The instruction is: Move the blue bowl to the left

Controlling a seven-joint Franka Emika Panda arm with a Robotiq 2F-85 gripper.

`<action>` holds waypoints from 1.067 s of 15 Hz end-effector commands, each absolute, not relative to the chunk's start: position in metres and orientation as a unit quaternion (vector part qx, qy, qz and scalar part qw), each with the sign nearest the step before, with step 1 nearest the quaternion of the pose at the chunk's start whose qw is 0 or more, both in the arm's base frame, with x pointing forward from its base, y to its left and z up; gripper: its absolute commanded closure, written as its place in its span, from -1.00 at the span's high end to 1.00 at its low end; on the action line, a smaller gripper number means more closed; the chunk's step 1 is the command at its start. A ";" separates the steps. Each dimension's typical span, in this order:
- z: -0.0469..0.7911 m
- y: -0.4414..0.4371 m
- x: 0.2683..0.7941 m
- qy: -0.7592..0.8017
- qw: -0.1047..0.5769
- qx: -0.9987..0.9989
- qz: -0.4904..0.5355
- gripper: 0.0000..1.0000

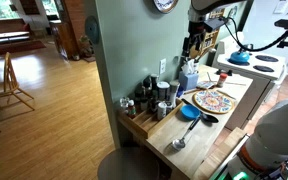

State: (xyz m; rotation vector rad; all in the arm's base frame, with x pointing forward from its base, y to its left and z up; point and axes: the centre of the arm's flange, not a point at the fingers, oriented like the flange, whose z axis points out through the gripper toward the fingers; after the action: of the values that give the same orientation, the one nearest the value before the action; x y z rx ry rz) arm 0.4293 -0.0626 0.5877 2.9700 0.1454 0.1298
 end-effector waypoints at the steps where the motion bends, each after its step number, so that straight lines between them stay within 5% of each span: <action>1: 0.588 -0.063 0.429 0.049 0.083 0.994 0.043 1.00; 9: 0.584 -0.066 0.433 0.043 0.088 0.994 0.053 1.00; 16: 0.498 -0.118 0.448 -0.056 0.044 0.997 0.025 1.00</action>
State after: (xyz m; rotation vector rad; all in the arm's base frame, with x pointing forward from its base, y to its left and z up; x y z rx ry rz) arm 0.4437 -0.0954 0.5402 3.0082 -0.0203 0.0981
